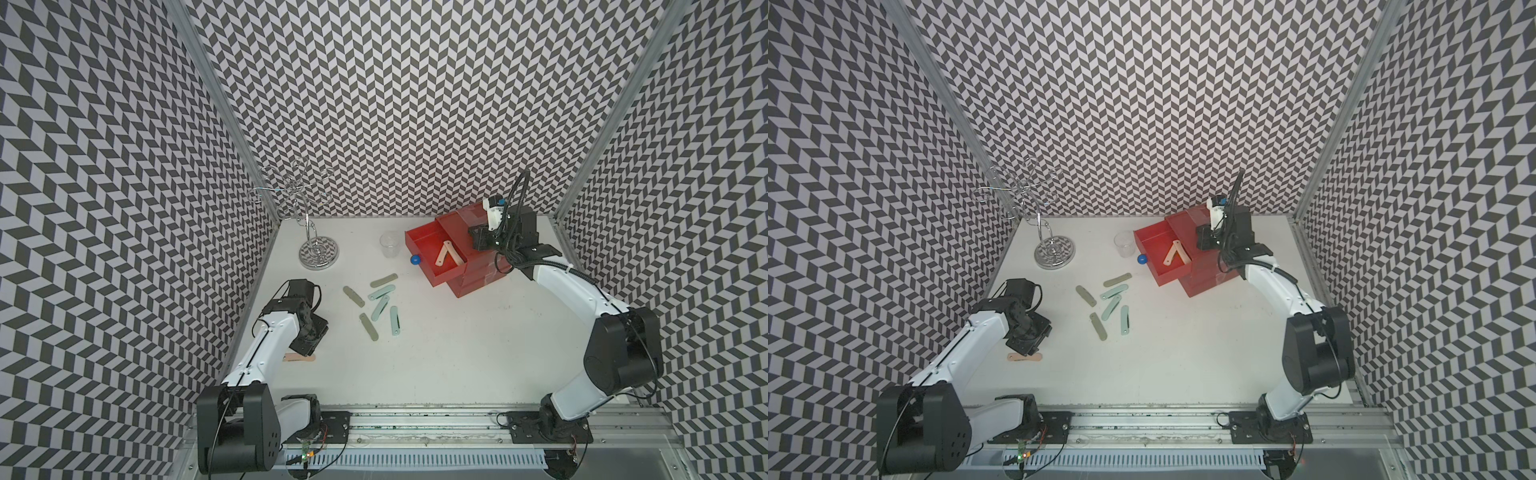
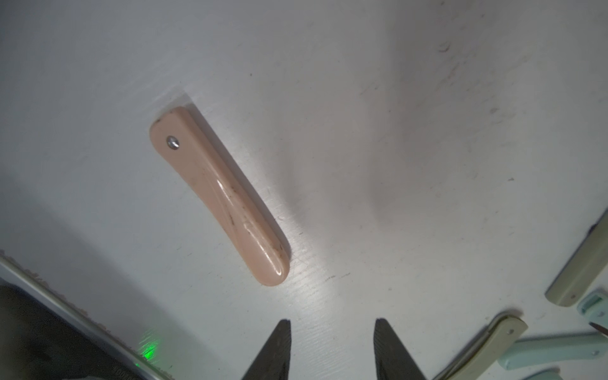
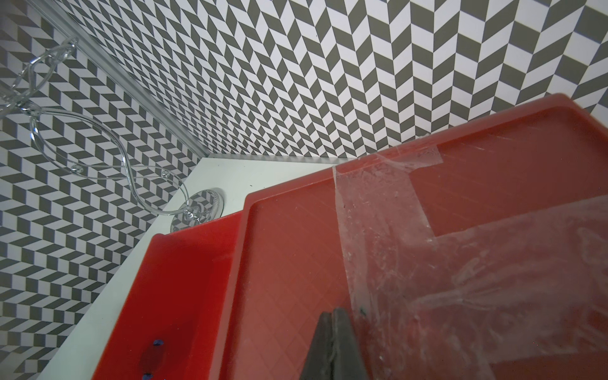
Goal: Place the fruit knives into the drawer by color
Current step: Pick up the fruit knife from the center of the board.
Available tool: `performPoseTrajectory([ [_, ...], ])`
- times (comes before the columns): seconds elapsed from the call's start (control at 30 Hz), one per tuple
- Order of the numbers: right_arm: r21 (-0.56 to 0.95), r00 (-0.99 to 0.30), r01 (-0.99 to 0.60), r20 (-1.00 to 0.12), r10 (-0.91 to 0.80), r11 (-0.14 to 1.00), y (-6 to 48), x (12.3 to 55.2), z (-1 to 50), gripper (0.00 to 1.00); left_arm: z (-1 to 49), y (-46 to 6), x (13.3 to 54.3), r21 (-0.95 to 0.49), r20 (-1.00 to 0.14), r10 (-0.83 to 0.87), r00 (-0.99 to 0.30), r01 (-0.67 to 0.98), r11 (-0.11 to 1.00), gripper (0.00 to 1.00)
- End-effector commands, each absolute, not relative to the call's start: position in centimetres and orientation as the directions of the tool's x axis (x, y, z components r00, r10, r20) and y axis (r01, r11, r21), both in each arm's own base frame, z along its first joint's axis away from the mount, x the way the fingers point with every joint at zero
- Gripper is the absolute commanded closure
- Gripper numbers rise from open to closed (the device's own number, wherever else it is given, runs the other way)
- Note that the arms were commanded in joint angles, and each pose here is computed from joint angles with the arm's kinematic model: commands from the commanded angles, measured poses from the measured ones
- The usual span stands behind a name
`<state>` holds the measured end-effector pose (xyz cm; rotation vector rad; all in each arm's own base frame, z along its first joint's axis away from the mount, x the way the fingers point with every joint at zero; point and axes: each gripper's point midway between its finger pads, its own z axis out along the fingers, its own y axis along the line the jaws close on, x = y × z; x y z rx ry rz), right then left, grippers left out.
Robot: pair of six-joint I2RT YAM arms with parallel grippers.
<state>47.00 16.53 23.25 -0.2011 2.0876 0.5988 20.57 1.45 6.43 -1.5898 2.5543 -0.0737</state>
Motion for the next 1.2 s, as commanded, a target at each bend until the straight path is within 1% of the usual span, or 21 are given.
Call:
performPoseTrajectory([
  [0.0, 0.364, -0.852, -0.206, -0.524, 0.017, 0.908, 15.3, 42.2, 10.3, 1.00, 7.4, 2.5, 20.5, -0.101, -0.092, -0.923, -0.373, -0.919, 0.382, 0.57],
  [0.07, 0.363, -0.851, -0.208, -0.525, 0.015, 0.908, 15.4, 42.3, 10.4, 1.00, 7.2, 2.8, 20.6, -0.102, -0.072, -0.927, -0.367, -0.922, 0.373, 0.57],
  [0.2, 0.363, -0.851, -0.208, -0.525, 0.015, 0.908, 15.4, 42.3, 10.4, 1.00, 5.8, 2.9, 19.6, -0.079, 0.009, -0.937, -0.349, -0.935, 0.347, 0.57],
  [0.27, 0.362, -0.851, -0.207, -0.525, 0.015, 0.909, 15.3, 42.2, 10.4, 1.00, 5.1, 3.0, 19.5, -0.086, 0.033, -0.943, -0.331, -0.941, 0.327, 0.57],
  [0.47, 0.360, -0.849, -0.206, -0.528, 0.016, 0.910, 15.3, 42.3, 10.5, 1.00, 2.9, 2.9, 18.3, -0.050, 0.093, -0.950, -0.299, -0.954, 0.295, 0.57],
  [0.67, 0.362, -0.850, -0.208, -0.526, 0.015, 0.909, 15.3, 42.3, 10.4, 1.00, 2.5, 3.8, 18.5, -0.037, 0.084, -0.955, -0.283, -0.959, 0.281, 0.57],
  [0.9, 0.360, -0.849, -0.206, -0.528, 0.016, 0.910, 15.3, 42.3, 10.4, 1.00, 2.5, 4.9, 19.1, -0.062, 0.079, -0.963, -0.257, -0.966, 0.252, 0.57],
  [1.17, 0.359, -0.850, -0.205, -0.526, 0.016, 0.910, 15.3, 42.4, 10.3, 1.00, 2.2, 5.9, 18.9, -0.057, 0.079, -0.968, -0.238, -0.971, 0.234, 0.57],
])
